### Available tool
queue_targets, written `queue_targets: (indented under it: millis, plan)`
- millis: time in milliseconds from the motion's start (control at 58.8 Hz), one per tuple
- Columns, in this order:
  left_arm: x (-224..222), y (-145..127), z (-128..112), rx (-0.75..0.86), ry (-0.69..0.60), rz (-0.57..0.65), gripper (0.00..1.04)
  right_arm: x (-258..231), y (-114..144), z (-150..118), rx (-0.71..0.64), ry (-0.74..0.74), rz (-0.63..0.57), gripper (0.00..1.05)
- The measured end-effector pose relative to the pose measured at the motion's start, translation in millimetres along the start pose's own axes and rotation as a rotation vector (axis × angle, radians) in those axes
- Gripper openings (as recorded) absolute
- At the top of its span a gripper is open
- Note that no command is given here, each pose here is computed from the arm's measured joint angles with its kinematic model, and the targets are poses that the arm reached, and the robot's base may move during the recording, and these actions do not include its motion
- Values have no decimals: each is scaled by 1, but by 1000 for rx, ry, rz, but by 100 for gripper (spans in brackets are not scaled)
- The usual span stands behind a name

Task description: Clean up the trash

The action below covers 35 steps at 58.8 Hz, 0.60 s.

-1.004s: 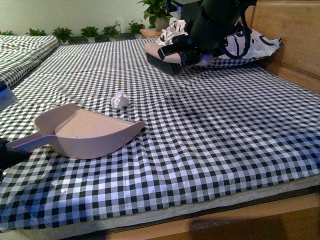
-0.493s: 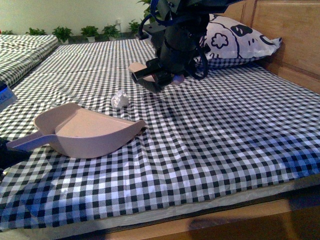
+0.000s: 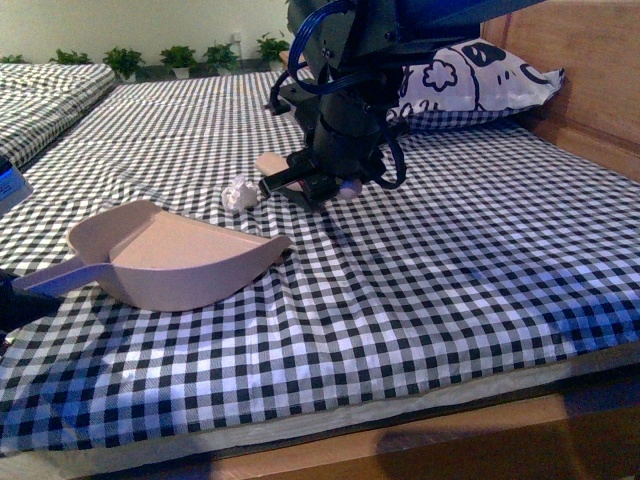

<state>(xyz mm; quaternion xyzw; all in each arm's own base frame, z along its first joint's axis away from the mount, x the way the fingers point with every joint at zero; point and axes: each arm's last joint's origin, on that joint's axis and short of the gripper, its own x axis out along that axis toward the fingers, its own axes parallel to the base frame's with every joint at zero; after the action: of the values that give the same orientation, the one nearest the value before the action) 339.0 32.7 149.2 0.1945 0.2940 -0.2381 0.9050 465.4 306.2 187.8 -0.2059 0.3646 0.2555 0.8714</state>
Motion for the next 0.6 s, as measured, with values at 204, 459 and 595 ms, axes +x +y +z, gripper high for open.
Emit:
queue_targets:
  millis: [204,459,595]
  plan:
    - [0,0,0,0,0,0,28,-5,12,-8,-15,12,248,21]
    - [0,0,0,0,0,0,28,-62,-4,-13,-36,-9,564,21]
    - [0,0,0,1,0,-1,28,-92,-31,-11,-18,-86,511,21]
